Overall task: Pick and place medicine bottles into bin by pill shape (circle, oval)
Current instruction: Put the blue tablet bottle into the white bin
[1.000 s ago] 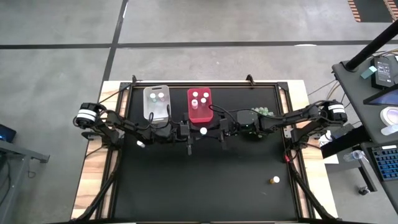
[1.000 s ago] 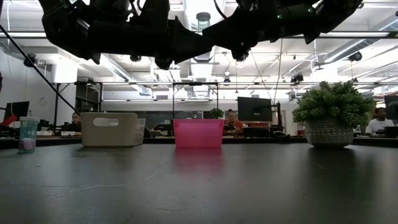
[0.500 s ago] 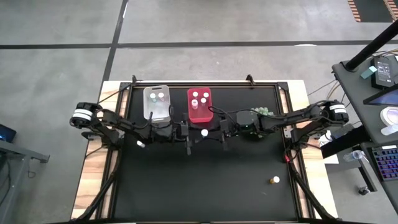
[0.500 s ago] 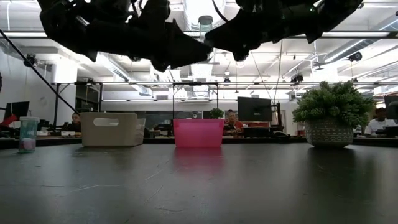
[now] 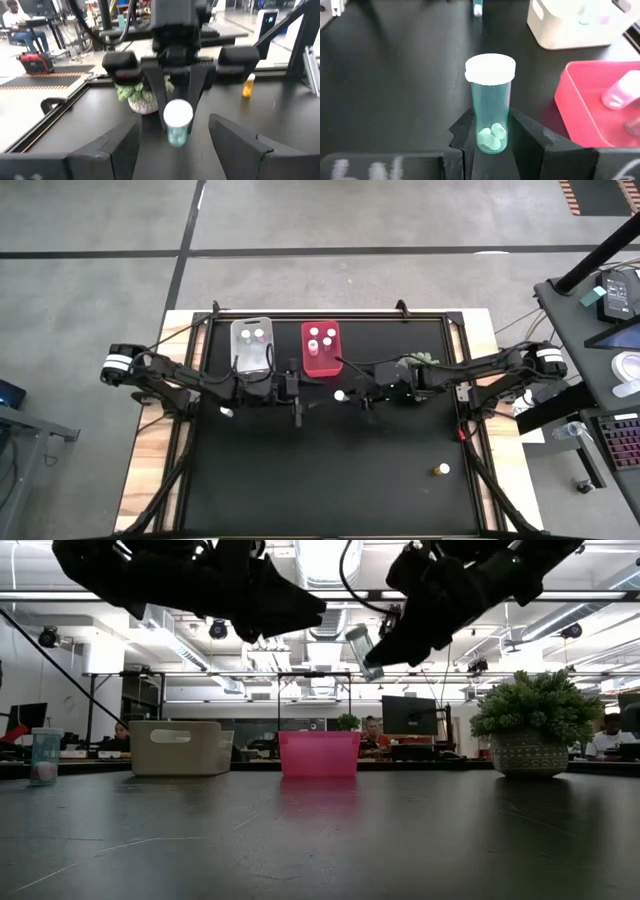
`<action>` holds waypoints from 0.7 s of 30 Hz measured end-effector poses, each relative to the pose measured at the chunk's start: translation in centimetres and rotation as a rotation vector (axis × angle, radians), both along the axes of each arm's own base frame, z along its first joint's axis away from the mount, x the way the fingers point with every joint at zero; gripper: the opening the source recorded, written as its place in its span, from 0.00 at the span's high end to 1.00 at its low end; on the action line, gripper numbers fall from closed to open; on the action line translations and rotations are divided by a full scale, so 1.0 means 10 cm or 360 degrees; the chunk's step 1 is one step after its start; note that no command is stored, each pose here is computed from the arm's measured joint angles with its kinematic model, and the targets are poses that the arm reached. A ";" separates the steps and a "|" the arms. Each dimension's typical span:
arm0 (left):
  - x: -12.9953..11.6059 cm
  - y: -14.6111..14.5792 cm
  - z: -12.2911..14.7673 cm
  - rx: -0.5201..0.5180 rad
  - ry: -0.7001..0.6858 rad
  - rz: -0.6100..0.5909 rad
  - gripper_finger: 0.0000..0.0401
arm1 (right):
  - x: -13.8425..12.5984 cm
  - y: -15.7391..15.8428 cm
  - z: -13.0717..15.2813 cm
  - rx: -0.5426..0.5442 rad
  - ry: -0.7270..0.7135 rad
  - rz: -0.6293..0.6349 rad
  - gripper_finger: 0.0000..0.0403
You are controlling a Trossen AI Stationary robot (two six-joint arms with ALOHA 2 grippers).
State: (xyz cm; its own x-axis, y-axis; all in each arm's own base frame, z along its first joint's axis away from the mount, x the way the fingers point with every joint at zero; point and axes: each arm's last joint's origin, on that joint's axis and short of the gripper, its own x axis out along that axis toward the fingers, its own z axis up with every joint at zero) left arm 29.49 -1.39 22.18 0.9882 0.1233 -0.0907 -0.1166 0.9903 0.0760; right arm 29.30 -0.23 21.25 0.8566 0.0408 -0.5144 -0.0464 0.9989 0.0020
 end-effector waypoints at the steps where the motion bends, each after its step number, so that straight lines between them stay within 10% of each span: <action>1: 0.01 0.00 0.00 -0.0002 -0.0023 -0.0003 0.46 | 0.00 0.00 -0.01 0.0005 0.0007 -0.0003 0.76; 21: 0.42 -0.01 -0.26 -0.0052 -0.0060 -0.0034 0.46 | 0.03 0.00 -0.01 -0.0014 -0.0028 0.0003 0.76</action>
